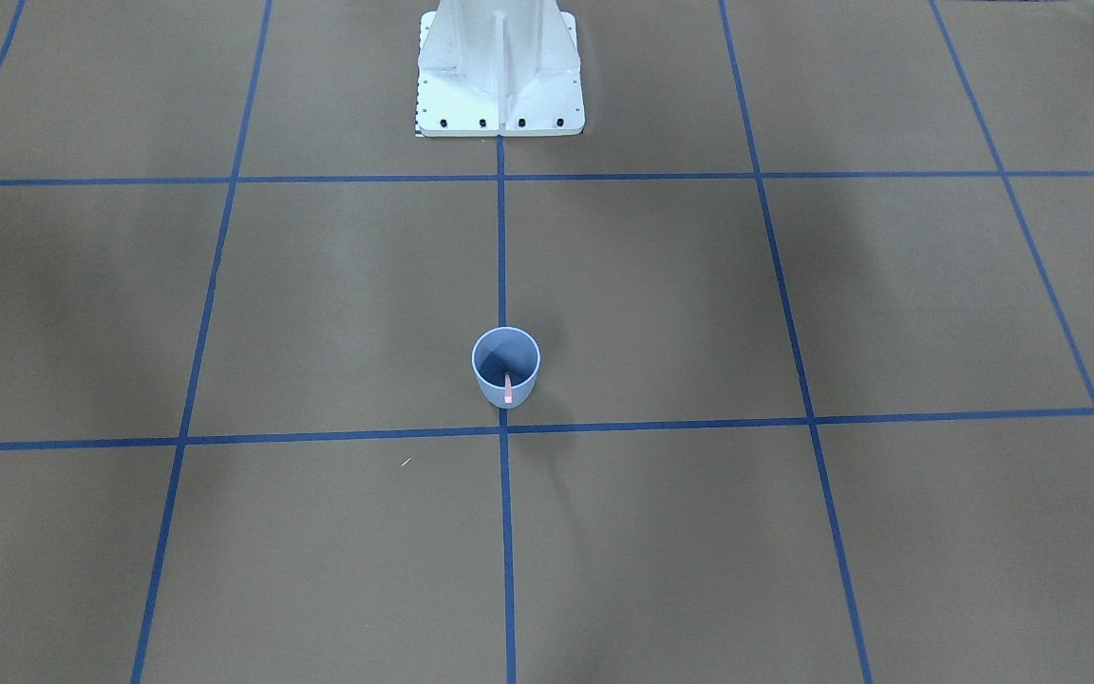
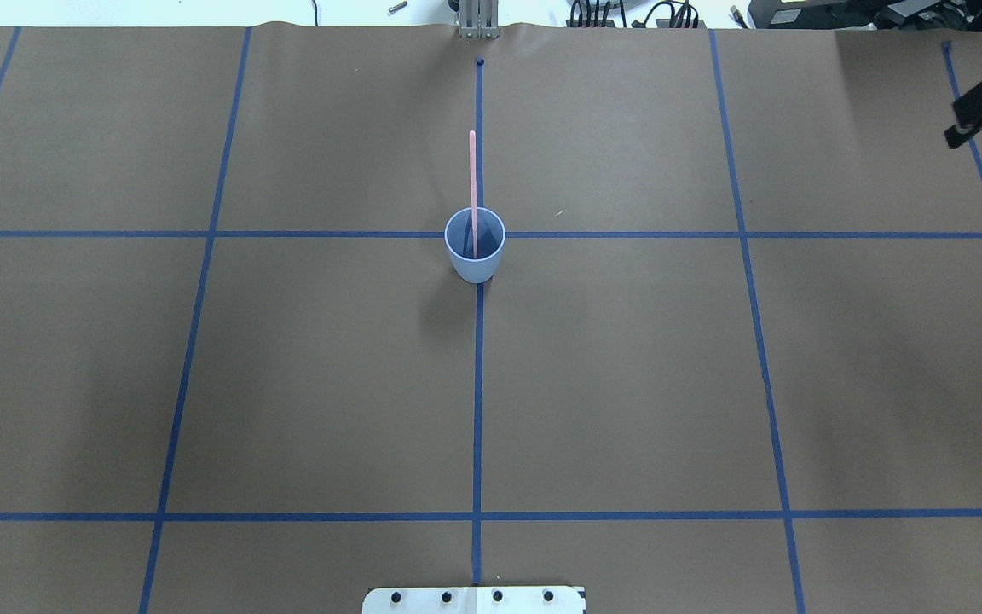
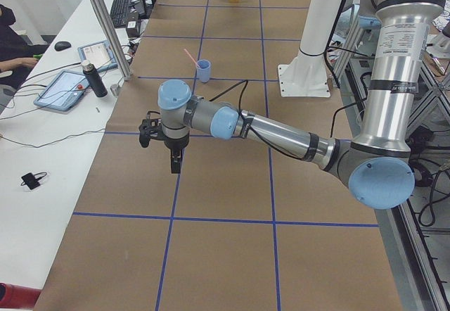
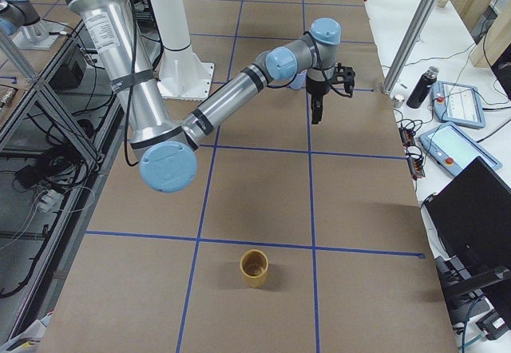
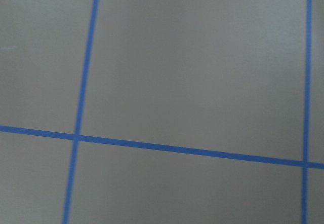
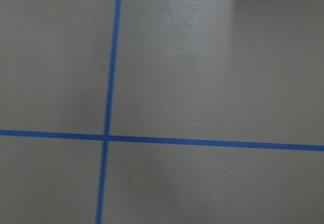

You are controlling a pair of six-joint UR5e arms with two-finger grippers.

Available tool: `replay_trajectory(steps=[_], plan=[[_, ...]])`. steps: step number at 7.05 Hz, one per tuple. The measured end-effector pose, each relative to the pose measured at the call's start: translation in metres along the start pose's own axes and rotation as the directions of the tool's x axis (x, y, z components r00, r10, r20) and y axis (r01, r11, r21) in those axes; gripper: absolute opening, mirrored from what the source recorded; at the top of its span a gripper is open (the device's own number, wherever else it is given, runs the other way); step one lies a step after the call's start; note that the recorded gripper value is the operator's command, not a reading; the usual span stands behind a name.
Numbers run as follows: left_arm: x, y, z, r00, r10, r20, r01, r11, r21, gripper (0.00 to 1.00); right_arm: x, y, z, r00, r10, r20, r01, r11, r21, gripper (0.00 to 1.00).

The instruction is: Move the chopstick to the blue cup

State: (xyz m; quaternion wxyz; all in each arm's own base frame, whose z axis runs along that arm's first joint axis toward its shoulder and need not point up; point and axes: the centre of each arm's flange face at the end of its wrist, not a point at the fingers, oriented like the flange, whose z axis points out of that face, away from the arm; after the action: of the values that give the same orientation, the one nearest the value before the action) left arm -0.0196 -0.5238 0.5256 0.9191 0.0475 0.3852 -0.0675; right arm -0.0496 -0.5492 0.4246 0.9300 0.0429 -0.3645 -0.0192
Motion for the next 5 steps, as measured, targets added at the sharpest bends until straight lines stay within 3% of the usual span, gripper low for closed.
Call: replay_trajectory(steps=[3,5], plan=[[-0.068,0.029,0.035,0.997,-0.061,0.052,0.064,0.995,-0.072,0.98,0.133,0.047,0.015,0.998,0.056,-0.029,-0.058,0.997,-0.047,1.00],[-0.090,0.034,0.045,0.997,-0.038,0.074,0.045,0.995,-0.094,0.98,0.183,0.067,0.034,0.997,0.082,0.004,-0.081,0.993,-0.090,1.00]])
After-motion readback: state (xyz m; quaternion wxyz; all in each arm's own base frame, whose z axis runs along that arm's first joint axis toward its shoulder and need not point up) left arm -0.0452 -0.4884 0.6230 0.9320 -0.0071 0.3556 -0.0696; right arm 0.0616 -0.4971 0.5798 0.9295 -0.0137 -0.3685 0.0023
